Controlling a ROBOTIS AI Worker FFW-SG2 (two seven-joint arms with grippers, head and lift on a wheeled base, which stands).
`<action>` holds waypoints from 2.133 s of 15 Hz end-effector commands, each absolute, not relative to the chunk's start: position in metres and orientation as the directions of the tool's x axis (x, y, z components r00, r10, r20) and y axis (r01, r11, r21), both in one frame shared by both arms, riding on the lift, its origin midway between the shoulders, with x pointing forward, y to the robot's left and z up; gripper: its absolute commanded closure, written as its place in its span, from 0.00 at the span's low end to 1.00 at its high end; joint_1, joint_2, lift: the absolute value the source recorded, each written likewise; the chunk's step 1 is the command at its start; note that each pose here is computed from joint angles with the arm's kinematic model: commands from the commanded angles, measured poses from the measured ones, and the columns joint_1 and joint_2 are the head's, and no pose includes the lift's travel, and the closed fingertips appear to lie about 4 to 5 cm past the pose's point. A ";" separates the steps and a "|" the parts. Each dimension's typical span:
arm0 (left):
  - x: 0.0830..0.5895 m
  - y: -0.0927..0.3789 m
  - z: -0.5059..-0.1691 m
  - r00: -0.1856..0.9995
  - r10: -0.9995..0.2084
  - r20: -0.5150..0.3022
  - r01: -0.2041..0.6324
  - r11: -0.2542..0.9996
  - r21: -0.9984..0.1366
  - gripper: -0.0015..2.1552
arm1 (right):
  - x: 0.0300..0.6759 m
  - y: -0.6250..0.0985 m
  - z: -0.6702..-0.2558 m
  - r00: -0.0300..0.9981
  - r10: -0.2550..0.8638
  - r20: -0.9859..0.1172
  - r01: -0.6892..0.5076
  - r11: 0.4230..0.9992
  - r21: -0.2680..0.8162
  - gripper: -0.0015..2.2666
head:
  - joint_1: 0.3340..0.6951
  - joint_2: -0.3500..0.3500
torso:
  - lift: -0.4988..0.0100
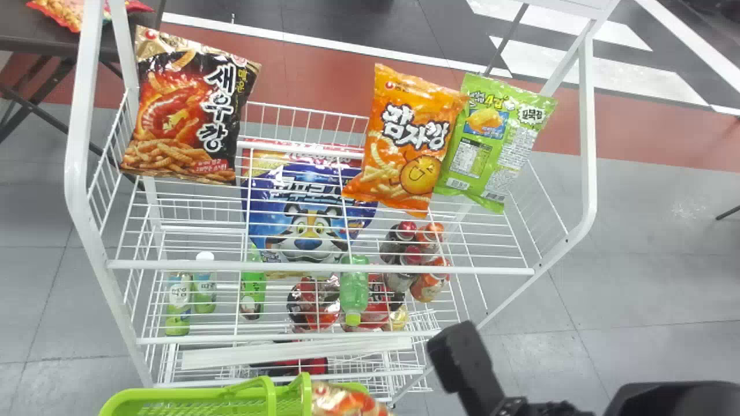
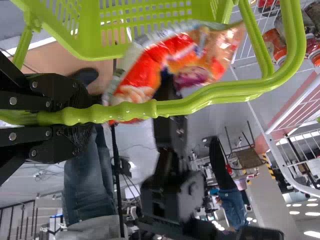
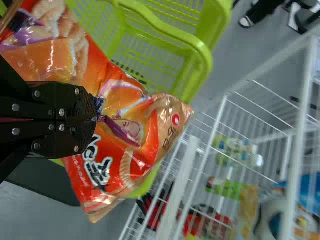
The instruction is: Hold basket handle with left hand then pick Saewookkang with right hand and place into basket
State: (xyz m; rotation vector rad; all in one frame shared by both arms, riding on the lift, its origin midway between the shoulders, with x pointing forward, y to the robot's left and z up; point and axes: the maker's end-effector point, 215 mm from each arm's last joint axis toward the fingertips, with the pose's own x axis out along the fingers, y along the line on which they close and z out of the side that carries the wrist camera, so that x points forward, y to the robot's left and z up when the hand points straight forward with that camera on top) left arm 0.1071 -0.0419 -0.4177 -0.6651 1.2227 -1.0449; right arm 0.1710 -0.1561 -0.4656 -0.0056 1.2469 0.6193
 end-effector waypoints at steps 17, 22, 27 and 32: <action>0.101 -0.039 -0.415 -0.015 -0.910 -0.415 0.261 0.397 -0.880 0.85 | 0.220 -0.140 -0.517 0.256 0.493 -0.832 -0.394 0.839 0.376 0.03 | 1.00 0.00 | 0.94; 0.102 -0.036 -0.418 -0.013 -0.907 -0.420 0.254 0.403 -0.879 0.85 | 0.252 -0.171 -0.454 0.432 0.497 -0.752 -0.329 0.864 0.382 0.03 | 1.00 0.00 | 0.94; 0.104 -0.037 -0.419 -0.004 -0.909 -0.416 0.254 0.401 -0.880 0.85 | 0.339 -0.204 -0.364 0.800 0.403 -0.444 -0.304 0.911 0.278 0.03 | 1.00 0.00 | 0.94; 0.105 -0.039 -0.423 0.000 -0.917 -0.398 0.248 0.386 -0.889 0.85 | 0.366 -0.230 -0.325 0.927 0.299 -0.225 -0.263 0.948 0.177 0.04 | 1.00 0.00 | 0.94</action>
